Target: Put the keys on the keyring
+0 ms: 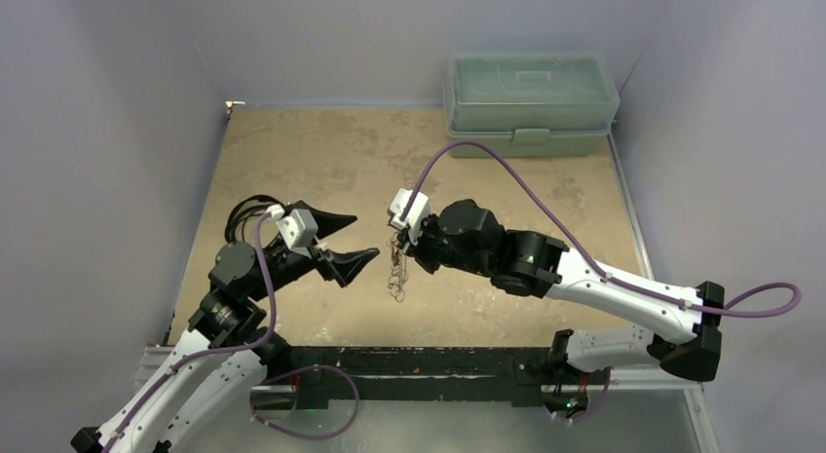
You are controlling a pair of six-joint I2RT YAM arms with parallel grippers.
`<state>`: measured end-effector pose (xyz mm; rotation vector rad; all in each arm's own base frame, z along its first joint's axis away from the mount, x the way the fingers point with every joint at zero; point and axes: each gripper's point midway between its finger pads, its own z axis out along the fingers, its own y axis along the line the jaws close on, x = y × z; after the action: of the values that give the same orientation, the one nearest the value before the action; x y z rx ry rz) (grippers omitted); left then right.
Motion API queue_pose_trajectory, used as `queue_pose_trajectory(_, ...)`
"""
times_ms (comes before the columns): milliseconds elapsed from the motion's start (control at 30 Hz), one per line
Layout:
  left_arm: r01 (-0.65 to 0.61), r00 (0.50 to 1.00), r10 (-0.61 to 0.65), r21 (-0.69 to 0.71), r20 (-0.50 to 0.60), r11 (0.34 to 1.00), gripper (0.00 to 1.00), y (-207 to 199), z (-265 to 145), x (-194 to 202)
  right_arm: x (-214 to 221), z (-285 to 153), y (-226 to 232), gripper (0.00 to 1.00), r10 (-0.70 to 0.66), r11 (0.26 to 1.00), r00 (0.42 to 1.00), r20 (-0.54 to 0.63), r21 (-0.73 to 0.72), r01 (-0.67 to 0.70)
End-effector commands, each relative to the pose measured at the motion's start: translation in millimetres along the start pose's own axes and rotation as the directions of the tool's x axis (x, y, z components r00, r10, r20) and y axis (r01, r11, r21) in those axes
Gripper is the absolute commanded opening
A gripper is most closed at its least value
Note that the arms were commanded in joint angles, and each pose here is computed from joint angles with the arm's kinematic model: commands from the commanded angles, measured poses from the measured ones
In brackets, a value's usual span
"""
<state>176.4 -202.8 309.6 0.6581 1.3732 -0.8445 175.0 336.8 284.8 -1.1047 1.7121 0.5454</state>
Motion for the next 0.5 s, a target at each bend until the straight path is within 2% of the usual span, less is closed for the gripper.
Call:
queue_pose_trajectory(0, 0.021, 0.999, -0.027, 0.196, 0.024, 0.98, 0.75, -35.7, 0.0, -17.1, -23.0, -8.7, 6.4, 0.0, -0.064, 0.996, 0.99, 0.128, -0.048, 0.071)
queue_pose_trajectory(100, 0.017, 1.0, -0.024, 0.26, 0.021, 0.965, 0.76, -46.3, -0.9, -18.2, -20.2, -10.3, 9.7, 0.0, -0.092, 0.992, 0.986, 0.14, -0.068, 0.102)
queue_pose_trajectory(233, 0.052, 0.998, -0.058, 0.243, 0.016, 0.969, 0.75, -43.4, 1.6, -15.7, -19.7, -13.5, 11.3, 0.0, -0.113, 0.989, 0.982, 0.151, -0.08, 0.126)
queue_pose_trajectory(467, 0.11, 0.994, -0.104, 0.267, -0.038, 0.957, 0.58, -46.1, 7.6, -4.4, -21.2, -18.9, 16.2, 0.0, -0.147, 0.98, 0.97, 0.195, -0.106, 0.17)
